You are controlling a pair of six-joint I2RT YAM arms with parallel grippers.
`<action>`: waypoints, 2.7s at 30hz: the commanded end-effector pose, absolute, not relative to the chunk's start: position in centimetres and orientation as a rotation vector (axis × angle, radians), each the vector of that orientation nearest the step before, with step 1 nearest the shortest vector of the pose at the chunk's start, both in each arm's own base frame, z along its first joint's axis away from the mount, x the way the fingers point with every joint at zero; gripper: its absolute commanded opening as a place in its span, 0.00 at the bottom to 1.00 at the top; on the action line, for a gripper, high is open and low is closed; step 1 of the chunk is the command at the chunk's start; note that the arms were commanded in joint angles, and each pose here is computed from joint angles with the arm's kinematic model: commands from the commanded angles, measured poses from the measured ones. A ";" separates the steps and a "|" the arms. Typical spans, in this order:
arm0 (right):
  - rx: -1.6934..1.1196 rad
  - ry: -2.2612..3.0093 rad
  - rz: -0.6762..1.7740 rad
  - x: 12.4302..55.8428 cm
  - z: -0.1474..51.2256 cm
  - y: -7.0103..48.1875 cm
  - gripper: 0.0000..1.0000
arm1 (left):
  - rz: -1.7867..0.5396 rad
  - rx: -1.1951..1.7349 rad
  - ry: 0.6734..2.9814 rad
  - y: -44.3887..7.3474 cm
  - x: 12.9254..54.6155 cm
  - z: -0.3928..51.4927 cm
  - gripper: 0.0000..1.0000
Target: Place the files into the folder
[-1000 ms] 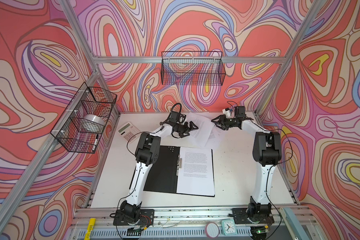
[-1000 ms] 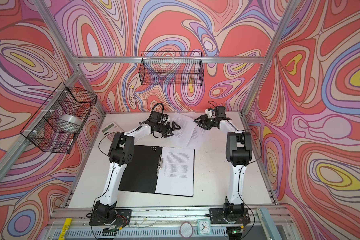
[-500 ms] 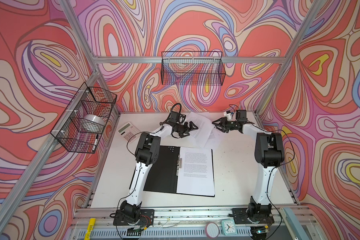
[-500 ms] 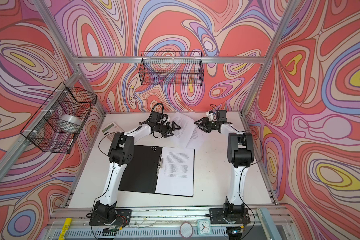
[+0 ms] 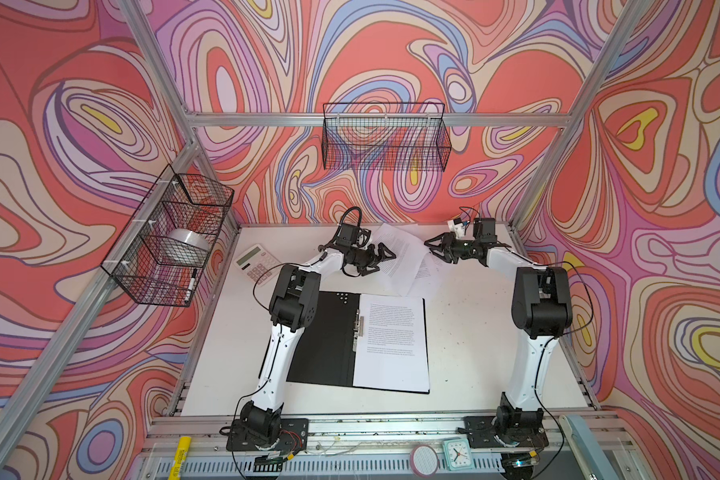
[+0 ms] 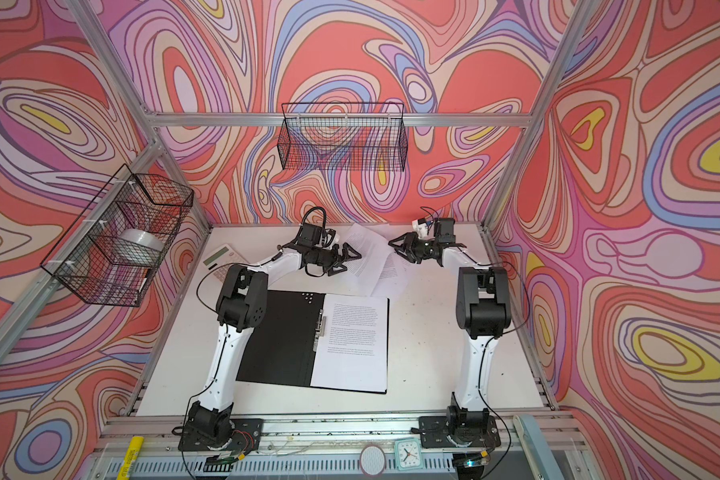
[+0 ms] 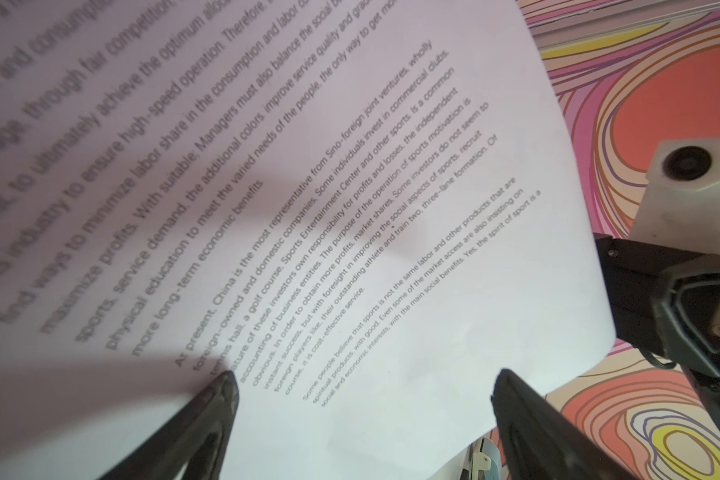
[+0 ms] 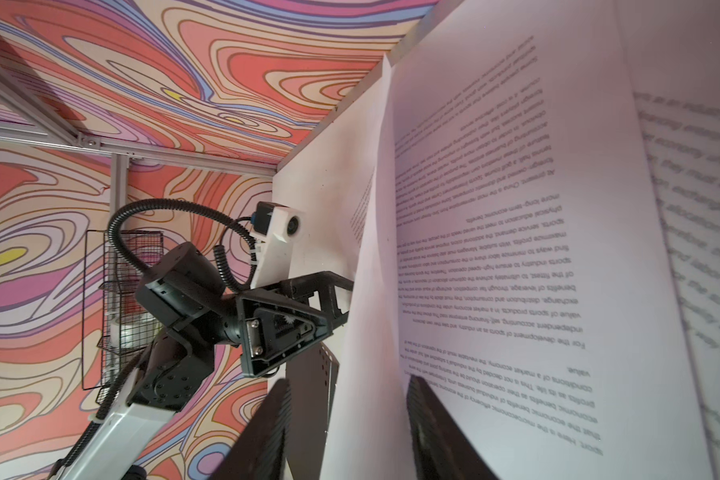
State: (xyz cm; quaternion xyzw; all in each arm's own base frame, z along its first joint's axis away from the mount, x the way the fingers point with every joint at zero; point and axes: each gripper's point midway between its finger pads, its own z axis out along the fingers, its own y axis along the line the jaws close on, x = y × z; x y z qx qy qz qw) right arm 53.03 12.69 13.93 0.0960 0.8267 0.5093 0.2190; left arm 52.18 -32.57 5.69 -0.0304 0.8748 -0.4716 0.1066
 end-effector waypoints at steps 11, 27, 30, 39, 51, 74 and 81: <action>0.208 2.216 1.468 51.2 17.8 13.7 0.48 | -1.189 -0.276 2.875 -29.5 48.2 -3.3 0.96; 0.296 2.467 1.090 50.9 9.9 11.9 0.49 | -1.214 -0.286 2.860 -29.5 48.3 -2.9 0.96; 0.310 2.481 1.077 50.8 8.6 11.8 0.49 | -1.218 -0.287 2.859 -29.5 48.3 -2.9 0.96; 0.296 2.537 0.956 51.4 5.8 11.0 0.47 | -1.223 -0.295 2.857 -29.4 48.3 -2.9 0.96; 0.275 2.591 0.749 52.3 3.7 9.0 0.46 | -1.230 -0.301 2.852 -29.3 48.5 -2.8 0.96; 0.262 2.615 0.758 52.4 3.8 9.2 0.17 | -1.308 -0.304 2.799 -29.6 49.3 -1.1 0.96; 0.235 2.500 0.894 53.1 10.4 10.5 0.00 | -1.374 -0.165 2.678 -30.5 51.2 6.3 0.96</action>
